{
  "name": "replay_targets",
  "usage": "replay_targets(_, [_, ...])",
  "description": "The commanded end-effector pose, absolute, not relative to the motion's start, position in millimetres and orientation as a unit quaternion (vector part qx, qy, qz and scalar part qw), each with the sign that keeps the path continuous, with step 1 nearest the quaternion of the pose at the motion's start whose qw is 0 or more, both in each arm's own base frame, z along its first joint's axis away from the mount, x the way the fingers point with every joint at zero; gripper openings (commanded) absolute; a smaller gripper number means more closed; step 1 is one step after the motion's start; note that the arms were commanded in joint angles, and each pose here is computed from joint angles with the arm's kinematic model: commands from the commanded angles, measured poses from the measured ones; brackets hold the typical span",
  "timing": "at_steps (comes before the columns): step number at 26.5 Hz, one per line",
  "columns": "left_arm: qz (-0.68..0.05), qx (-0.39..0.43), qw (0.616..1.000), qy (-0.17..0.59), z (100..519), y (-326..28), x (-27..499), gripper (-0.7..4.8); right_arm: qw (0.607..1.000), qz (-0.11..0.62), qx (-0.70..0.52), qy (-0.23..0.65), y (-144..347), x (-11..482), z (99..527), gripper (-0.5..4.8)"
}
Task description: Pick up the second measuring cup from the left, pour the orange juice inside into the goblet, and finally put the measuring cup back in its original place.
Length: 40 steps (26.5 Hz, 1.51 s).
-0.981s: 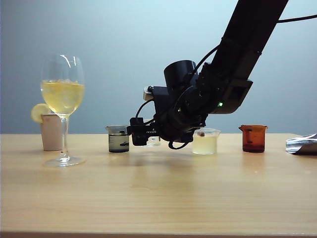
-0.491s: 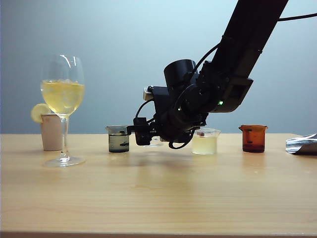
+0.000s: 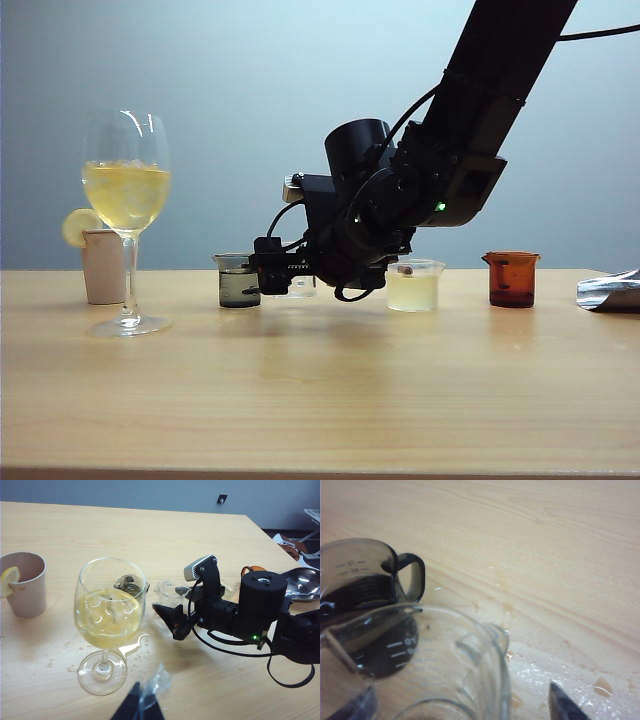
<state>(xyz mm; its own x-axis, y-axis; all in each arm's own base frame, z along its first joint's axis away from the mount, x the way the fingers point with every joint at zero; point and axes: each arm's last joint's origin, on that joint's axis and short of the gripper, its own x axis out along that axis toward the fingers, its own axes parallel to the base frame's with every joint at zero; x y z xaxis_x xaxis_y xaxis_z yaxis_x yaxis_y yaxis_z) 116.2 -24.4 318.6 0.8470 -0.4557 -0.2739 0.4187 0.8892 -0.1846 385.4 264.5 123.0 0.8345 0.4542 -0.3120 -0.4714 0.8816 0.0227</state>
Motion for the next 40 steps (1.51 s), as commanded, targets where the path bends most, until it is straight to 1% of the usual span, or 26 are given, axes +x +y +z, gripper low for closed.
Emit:
replay_targets(1, [-0.23,-0.06,0.96,0.15,321.7,-24.4,115.4,-0.05,0.957,0.246,-0.03,0.151,266.3,384.1,128.7,4.42])
replay_targets(3, [-0.23,-0.06,0.96,0.15,321.6,-24.4,115.4,-0.05,0.954,0.246,-0.042,0.167,265.6,383.1,125.3,4.53])
replay_targets(4, [-0.23,-0.06,0.96,0.15,321.7,-24.4,115.4,-0.05,0.952,0.245,-0.045,0.176,265.2,382.6,123.4,4.76])
replay_targets(10, [-0.23,-0.06,0.96,0.15,321.7,-24.4,115.4,-0.05,0.951,0.245,-0.047,0.184,265.0,381.9,121.7,4.76])
replay_targets(19, [-0.23,-0.06,0.96,0.15,321.7,-24.4,115.4,-0.05,0.942,0.268,-0.049,0.199,267.8,378.5,120.5,4.77])
replay_targets(22, [-0.23,-0.059,0.96,0.15,321.7,-24.4,115.4,-0.05,0.937,0.269,-0.054,0.218,265.7,375.8,127.6,4.77])
replay_targets(31, [-0.23,-0.058,0.96,0.149,321.7,-24.4,115.5,-0.05,0.928,0.283,-0.052,0.238,263.9,371.0,140.3,4.77])
replay_targets(40, [-0.23,-0.058,0.96,0.148,321.8,-24.4,115.5,-0.05,0.909,0.292,-0.046,0.293,254.2,355.5,174.9,4.76])
